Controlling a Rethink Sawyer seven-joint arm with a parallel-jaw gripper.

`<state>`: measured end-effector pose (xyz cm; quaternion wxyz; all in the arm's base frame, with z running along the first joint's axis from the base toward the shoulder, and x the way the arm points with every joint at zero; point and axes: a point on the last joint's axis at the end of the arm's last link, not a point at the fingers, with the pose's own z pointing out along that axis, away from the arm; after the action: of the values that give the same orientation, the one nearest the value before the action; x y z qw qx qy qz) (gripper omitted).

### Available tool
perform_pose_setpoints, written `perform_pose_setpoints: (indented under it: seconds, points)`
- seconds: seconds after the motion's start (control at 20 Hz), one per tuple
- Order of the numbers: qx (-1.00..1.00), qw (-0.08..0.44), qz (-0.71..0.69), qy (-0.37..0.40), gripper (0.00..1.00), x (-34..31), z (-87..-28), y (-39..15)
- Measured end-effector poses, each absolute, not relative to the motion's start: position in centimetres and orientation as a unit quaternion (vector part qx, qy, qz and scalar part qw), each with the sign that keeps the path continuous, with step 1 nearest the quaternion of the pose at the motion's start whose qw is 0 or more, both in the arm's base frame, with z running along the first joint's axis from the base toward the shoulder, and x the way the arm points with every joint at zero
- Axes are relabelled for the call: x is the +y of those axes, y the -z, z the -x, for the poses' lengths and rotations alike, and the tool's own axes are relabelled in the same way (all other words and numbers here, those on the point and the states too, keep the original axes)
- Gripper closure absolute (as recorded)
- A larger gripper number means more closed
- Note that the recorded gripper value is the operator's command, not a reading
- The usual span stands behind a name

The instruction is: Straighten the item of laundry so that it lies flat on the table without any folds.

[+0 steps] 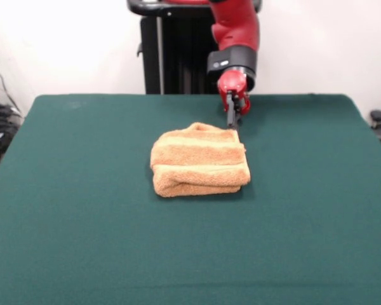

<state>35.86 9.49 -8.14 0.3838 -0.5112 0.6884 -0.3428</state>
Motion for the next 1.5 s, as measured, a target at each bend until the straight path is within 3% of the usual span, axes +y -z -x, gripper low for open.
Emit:
perform_pose_setpoints:
  seconds: [1.5]
  points:
    - [0.681,0.378,0.52,0.349,0.0,8.75,-35.41,8.58]
